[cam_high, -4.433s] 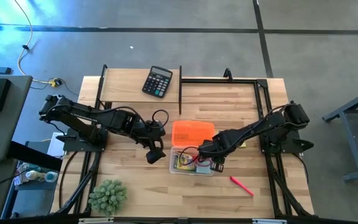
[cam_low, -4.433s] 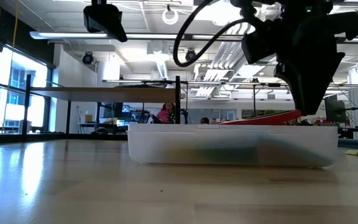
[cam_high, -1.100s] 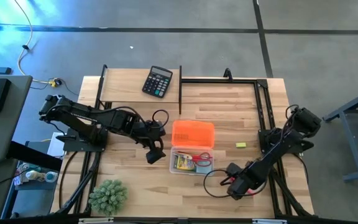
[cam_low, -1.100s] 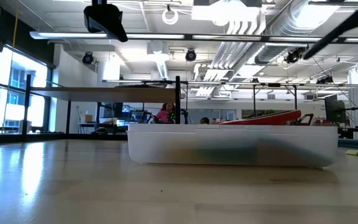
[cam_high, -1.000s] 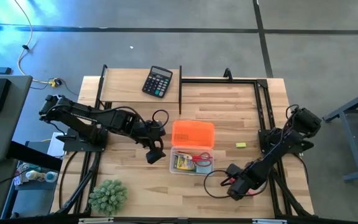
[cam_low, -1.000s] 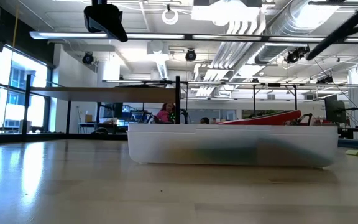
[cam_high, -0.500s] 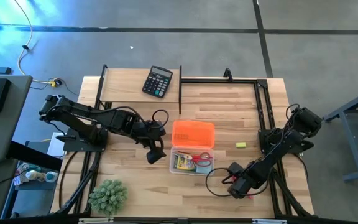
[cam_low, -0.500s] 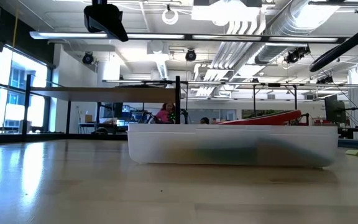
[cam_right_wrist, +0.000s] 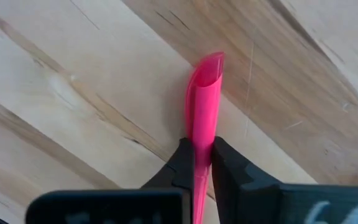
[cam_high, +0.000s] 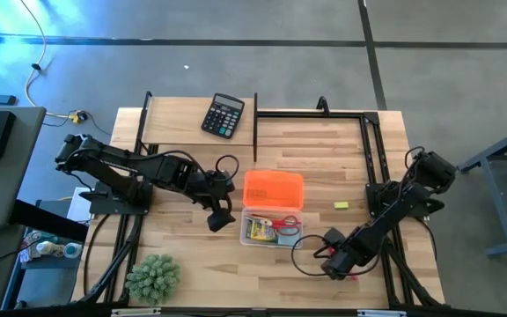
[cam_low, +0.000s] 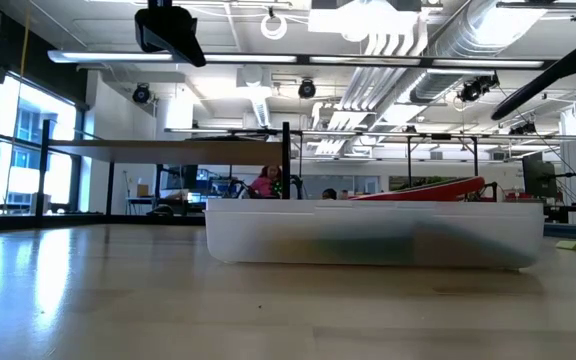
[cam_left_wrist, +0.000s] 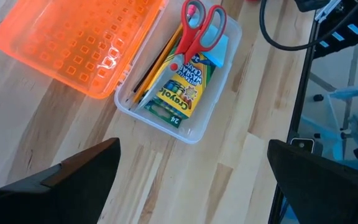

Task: Pack school essentials
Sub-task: Put the pink pen into the supply box

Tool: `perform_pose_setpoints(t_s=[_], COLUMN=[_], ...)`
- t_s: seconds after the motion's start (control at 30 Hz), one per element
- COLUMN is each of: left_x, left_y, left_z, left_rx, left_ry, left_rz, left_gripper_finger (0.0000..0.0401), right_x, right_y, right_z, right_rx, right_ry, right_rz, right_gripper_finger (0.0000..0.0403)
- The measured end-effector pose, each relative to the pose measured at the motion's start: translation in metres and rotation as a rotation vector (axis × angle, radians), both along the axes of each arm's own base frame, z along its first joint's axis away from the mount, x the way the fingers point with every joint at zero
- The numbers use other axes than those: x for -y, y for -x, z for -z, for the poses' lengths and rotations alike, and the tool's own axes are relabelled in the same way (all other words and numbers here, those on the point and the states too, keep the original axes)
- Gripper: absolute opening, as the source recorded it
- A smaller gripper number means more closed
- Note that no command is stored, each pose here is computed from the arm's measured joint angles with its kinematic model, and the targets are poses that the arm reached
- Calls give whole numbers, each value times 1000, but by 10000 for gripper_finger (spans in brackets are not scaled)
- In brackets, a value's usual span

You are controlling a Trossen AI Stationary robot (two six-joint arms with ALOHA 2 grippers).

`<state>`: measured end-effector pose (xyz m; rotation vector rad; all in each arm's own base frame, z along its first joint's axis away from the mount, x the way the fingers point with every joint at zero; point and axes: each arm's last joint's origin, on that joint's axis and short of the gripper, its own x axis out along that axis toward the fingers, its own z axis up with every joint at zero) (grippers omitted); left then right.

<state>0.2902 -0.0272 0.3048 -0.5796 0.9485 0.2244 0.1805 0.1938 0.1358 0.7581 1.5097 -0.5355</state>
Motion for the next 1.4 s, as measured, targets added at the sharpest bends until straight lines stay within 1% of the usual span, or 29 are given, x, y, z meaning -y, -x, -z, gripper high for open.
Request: perform_pose_setpoints(t_s=[0.2,0.43,0.53,0.73,0.83,1.0,1.2,1.4], left_x=[0,-1,-4,-15,-22,-35,-48,-57], left_y=[1,6,6,6,5,5,6,9], left_z=[0,-3,-4,-4,-4,-4,-3,-2], left_rx=[1,2,3,-1,-1,-4,-8,-37], left_ry=[-31,-90,-107,-115,-125,-131,-131,-142], left_rz=[44,128,143,113,105,67,22,13], left_gripper_finger=[395,395,395,395,395,395,395,395], right_x=[-6,-5,-2,8,16,31,42,55], right_y=[-11,-37,-51,-78,-89,-102,-119,-131], right_z=[-9,-29,-39,-62,-70,-77,-94,-109], right_rx=[42,150,218,341,396,434,506,568], right_ry=[-33,-75,-65,-37,3,28,49,93], right_rz=[-32,-63,-78,-88,-89,-92,-134,-174], right_gripper_finger=[12,12,12,12,12,12,12,12])
